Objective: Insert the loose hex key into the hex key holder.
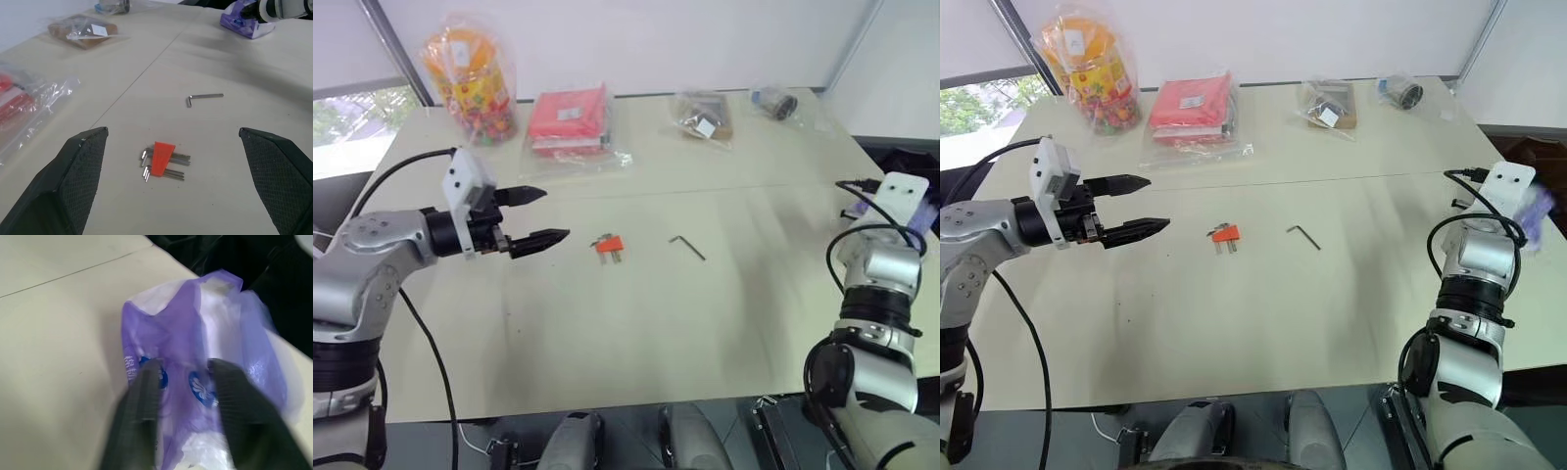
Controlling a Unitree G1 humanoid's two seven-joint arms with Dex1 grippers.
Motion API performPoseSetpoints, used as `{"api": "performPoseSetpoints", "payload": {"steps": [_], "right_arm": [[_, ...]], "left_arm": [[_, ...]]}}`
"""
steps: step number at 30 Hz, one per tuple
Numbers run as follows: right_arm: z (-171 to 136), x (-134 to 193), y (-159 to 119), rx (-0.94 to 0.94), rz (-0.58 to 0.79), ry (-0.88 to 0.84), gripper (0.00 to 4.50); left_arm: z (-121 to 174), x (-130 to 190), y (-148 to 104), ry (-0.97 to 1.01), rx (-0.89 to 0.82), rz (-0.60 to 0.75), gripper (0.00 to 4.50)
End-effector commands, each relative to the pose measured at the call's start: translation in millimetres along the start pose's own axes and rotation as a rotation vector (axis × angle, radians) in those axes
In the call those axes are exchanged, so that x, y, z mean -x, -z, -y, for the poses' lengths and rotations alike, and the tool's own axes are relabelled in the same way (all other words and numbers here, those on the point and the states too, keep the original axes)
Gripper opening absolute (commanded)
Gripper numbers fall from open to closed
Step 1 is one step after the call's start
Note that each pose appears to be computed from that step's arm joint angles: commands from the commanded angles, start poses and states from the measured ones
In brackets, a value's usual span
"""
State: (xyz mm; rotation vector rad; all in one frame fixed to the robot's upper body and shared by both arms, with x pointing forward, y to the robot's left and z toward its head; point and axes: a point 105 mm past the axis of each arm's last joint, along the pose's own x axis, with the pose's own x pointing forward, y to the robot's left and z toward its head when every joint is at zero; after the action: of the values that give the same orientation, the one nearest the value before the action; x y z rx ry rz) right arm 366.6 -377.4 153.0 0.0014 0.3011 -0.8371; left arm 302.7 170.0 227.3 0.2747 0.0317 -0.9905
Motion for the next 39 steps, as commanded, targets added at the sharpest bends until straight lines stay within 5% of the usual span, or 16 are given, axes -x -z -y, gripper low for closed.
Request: {"api": "performPoseSetpoints", "payload": {"steps": [1, 3, 12, 18, 24, 32, 39], "right_arm": [[9, 5, -24, -0.039, 0.085, 0.028, 3.50], [12, 7, -30, -0.036, 0.109, 0.042, 4.46], [-43, 60, -77, 0.032, 0.382, -0.253, 4.46], [-152, 139, -69, 0.233, 0.367, -1.034, 4.46], [-181, 181, -27, 0.658, 0.356, -1.569, 4.46], [-208, 170, 0, 0.970, 0.401, -1.747, 4.46], [-237, 189, 9, 1.019, 0.458, -1.842, 4.46]], "left_arm": [[0, 1, -8, 0.003, -0.039, 0.016, 4.50], [0, 1, -8, 0.003, -0.036, 0.017, 4.50], [-1, 1, -10, 0.004, -0.029, 0.022, 4.50], [-2, 0, -11, 0.011, -0.012, 0.030, 4.50], [-2, 1, -11, 0.012, -0.012, 0.026, 4.50], [2, 9, -10, -0.011, 0.003, 0.016, 4.50], [4, 13, -11, -0.043, 0.006, 0.017, 4.50]]}}
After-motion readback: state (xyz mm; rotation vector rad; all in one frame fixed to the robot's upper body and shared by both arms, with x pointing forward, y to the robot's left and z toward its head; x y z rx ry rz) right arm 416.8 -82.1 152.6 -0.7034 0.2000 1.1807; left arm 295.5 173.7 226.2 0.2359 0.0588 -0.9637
